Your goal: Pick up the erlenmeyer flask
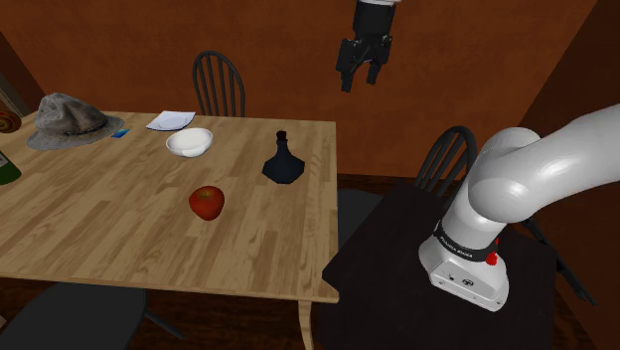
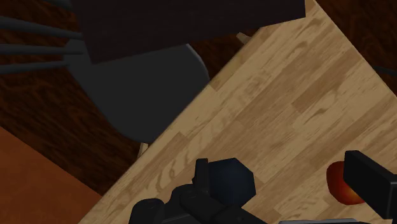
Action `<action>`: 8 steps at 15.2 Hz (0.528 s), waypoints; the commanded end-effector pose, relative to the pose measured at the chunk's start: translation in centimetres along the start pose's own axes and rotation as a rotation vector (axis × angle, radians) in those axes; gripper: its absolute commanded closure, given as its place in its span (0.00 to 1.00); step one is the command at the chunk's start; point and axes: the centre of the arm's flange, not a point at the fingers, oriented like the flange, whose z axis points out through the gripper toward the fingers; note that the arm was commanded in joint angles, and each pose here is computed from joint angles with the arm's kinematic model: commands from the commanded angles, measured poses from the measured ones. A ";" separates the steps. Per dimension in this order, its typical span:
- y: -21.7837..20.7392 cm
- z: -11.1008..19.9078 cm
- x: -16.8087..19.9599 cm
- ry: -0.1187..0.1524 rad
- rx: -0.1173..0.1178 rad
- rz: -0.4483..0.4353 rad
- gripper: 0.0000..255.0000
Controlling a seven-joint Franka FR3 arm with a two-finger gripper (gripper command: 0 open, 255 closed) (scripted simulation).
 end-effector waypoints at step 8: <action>-0.1 6.0 7.2 -0.013 -0.004 0.017 0.00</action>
